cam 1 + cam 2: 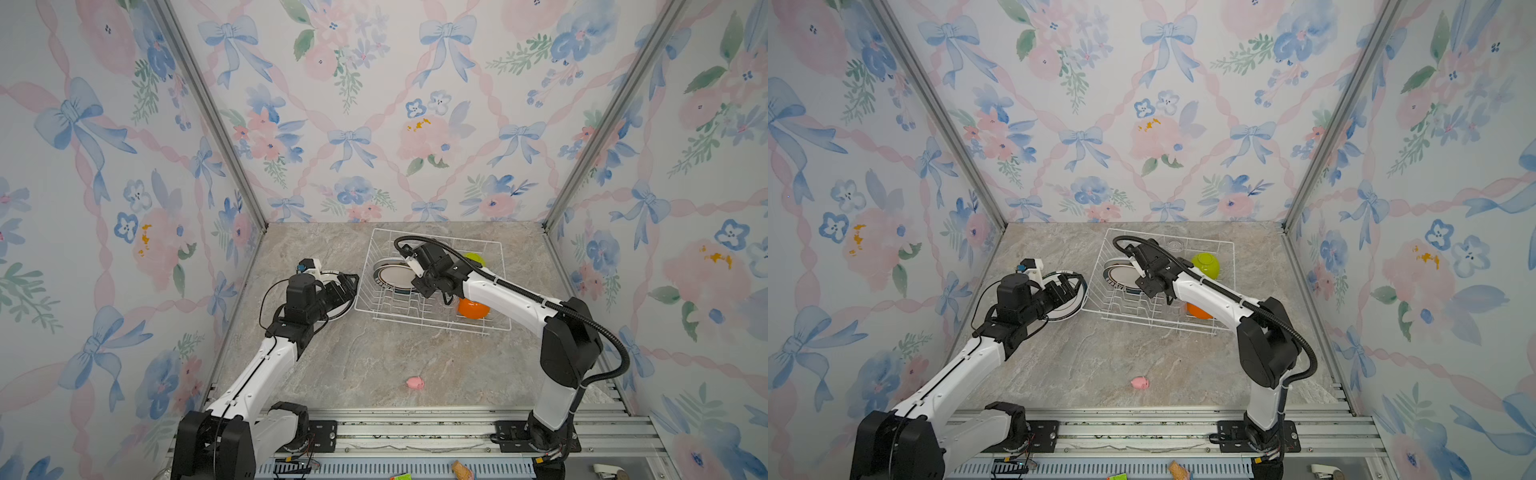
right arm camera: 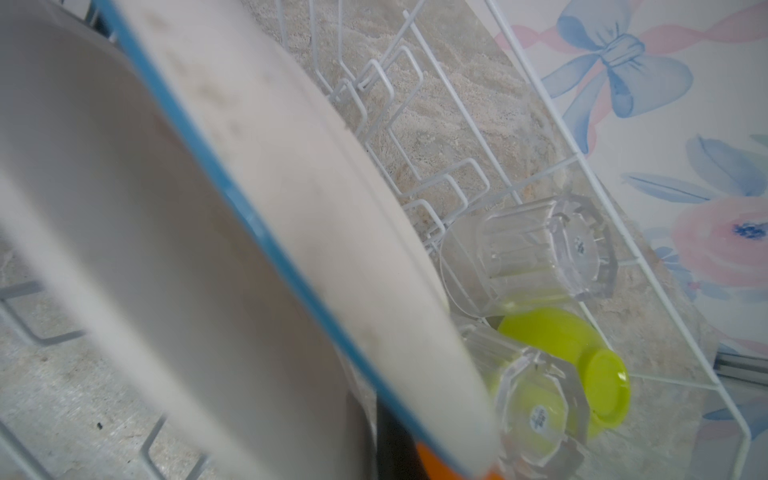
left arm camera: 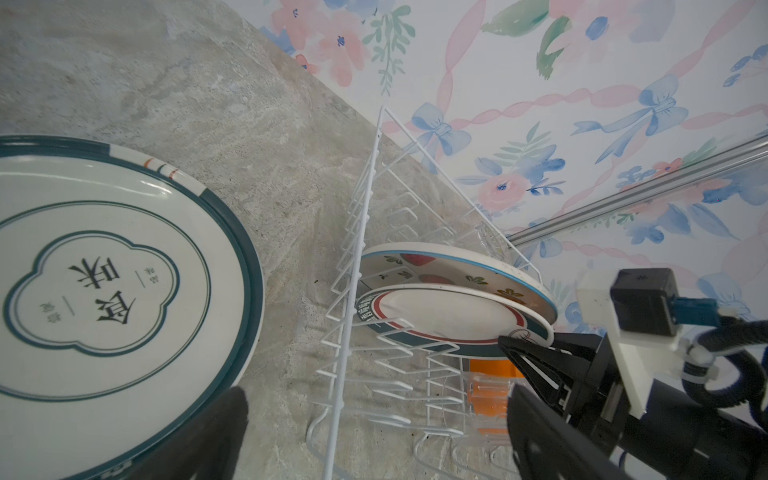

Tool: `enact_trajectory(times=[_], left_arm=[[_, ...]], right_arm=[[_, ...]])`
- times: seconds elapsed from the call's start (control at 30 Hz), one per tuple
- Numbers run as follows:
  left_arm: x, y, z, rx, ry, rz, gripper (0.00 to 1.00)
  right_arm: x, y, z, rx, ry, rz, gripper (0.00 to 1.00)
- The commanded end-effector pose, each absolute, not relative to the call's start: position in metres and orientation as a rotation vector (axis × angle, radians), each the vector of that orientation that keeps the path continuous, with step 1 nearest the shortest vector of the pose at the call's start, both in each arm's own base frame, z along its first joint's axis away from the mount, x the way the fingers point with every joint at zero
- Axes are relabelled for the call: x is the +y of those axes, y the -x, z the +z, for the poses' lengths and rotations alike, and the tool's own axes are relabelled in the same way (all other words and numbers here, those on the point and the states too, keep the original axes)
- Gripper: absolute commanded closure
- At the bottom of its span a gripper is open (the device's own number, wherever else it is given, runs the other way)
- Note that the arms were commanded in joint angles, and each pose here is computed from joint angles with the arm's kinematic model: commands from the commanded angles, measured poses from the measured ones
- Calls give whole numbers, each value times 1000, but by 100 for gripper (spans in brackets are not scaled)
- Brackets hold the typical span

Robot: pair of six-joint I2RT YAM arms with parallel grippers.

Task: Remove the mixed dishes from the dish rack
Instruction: 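Lift the plate upright from the rack with the right gripper while the left approaches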

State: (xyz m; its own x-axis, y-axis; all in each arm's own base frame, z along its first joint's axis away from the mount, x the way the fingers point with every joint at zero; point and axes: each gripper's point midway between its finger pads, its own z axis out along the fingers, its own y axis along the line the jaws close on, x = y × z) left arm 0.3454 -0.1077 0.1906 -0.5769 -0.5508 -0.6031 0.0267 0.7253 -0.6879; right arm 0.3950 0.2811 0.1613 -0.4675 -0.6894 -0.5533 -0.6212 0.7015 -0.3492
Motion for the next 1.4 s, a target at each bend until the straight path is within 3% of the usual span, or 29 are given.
enact_trajectory(times=[0.0,0.67,1.37], left_arm=[[-109,-350,200,2026,388,-827,2],[-121,-349,206,2020,367,-863,2],[-175,-337,252,1959,263,-1017,2]], right_arm=[[290,-398,215,2093,868,-16,100],[257,-367,323,1975,459,337,100],[249,-352,318,2054,68,775,100]])
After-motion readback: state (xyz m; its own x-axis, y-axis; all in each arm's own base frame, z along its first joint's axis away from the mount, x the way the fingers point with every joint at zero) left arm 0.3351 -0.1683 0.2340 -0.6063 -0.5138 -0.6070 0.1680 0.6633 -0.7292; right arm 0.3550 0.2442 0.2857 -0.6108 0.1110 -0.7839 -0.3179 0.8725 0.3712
